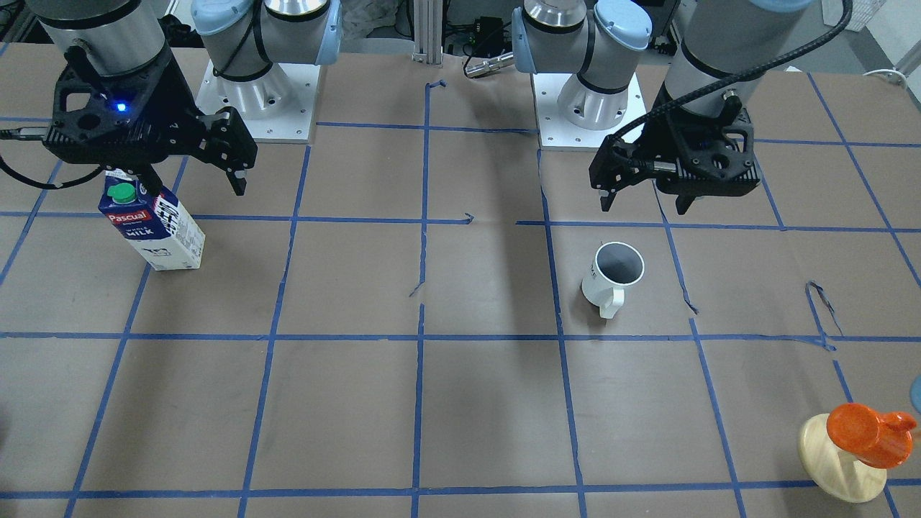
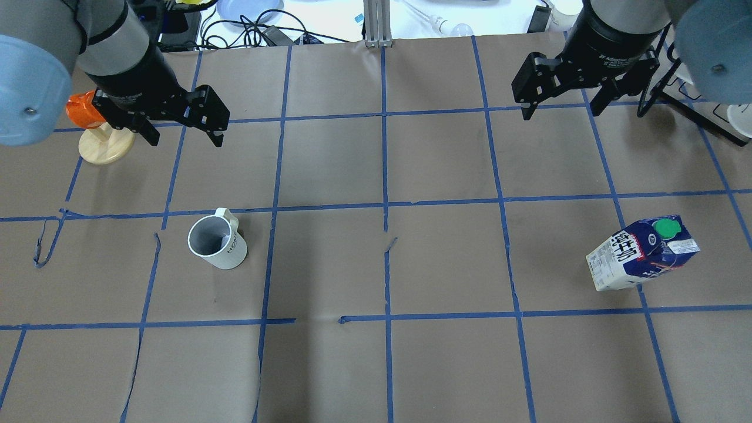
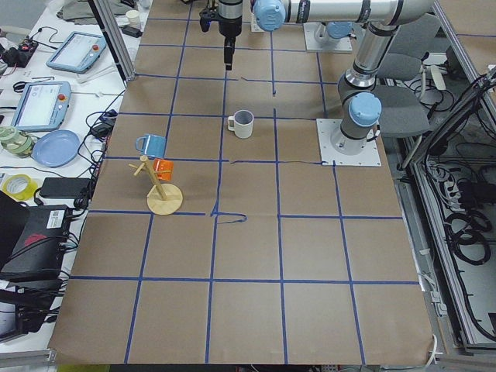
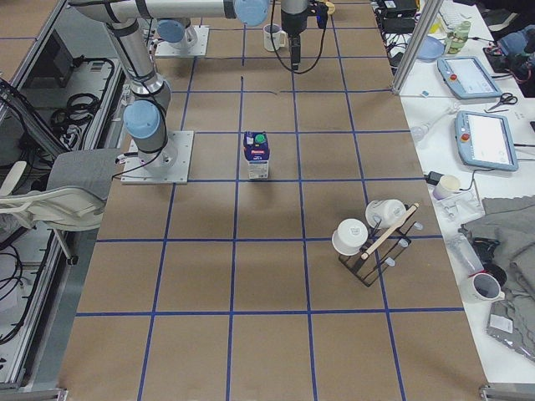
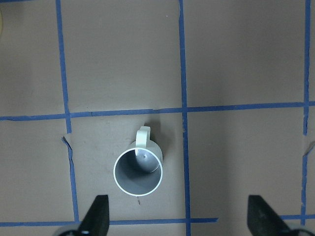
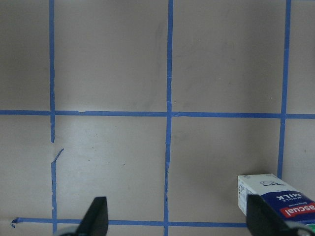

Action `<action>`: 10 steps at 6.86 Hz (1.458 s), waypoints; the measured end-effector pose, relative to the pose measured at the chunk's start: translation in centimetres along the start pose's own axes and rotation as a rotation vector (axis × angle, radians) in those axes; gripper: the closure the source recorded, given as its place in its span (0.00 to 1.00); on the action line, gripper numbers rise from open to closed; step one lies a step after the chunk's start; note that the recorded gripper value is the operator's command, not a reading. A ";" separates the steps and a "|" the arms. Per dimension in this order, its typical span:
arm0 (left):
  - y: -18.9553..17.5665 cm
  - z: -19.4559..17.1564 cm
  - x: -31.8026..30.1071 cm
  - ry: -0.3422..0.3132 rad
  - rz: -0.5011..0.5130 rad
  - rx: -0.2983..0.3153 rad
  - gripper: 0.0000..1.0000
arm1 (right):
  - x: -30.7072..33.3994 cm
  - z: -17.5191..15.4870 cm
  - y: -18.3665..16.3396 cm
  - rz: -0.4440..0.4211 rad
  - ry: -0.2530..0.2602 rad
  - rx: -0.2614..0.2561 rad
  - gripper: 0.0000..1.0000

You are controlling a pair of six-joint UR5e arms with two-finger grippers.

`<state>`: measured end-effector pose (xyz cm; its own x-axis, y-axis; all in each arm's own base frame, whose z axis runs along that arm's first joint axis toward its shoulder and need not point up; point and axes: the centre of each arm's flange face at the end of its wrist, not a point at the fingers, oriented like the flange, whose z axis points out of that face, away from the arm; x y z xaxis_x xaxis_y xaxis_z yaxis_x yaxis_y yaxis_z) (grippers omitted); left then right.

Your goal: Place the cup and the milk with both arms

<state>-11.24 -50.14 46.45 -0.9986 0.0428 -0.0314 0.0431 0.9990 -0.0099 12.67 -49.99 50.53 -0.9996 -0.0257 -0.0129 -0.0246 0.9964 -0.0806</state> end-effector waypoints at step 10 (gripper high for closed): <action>4.0 23.2 0.5 0.011 -0.014 -0.056 0.85 | 0.1 0.0 0.0 -0.002 0.006 -0.003 0.00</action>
<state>-10.82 -46.39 23.19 -0.9994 0.0282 -0.0206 0.0272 0.9986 0.0459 12.61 -49.96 50.48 -0.9996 -0.0268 -0.0063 -0.0262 0.9966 -0.0776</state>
